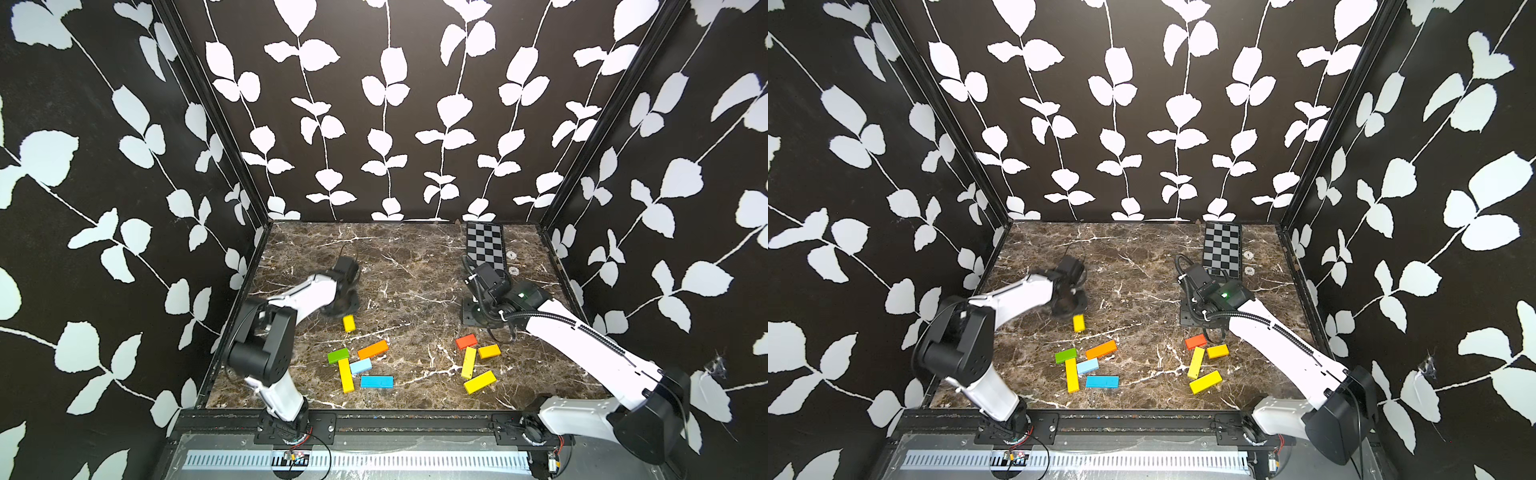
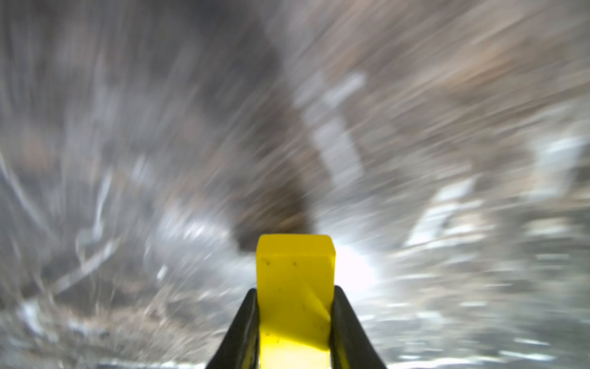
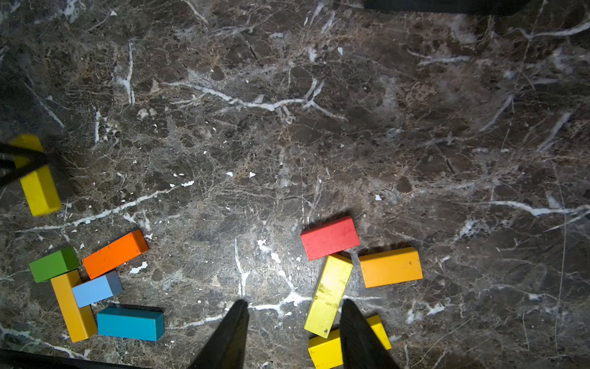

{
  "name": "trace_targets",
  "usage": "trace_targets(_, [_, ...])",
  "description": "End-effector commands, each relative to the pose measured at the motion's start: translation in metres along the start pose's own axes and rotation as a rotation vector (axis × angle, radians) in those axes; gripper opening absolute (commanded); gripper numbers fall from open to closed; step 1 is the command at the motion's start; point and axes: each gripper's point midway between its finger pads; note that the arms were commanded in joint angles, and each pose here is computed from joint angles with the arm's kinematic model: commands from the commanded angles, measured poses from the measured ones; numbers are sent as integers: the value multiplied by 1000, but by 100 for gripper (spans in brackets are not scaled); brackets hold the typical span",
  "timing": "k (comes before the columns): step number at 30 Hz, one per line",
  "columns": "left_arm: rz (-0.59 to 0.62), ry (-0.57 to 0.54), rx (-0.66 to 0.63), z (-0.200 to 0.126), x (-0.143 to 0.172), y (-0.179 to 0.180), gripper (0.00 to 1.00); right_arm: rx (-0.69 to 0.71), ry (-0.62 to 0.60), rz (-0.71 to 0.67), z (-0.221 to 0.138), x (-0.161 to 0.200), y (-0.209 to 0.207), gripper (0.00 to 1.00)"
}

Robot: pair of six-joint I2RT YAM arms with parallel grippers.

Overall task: Assemble the letter h with building blocks
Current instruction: Pick up the building block from the center of the board, then place the building block at the center of the board.

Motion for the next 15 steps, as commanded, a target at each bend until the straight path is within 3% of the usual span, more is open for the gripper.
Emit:
trace_targets(1, [191,-27,73,-20,-16,-59,0,1,-36,26,-15,-5,-2,46])
trace_targets(7, [276,12,96,3,-13,-111,0,-38,-35,59,-15,3,0,46])
trace_targets(15, [298,59,89,32,-1,-125,0,-55,-17,68,-8,5,4,46])
Point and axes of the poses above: each gripper's point midway between its finger pads, its own z axis out along the fingers, its own y axis along the line the jaws close on, x = y × z, and after that the axes turned 5 degrees about -z, right-handed
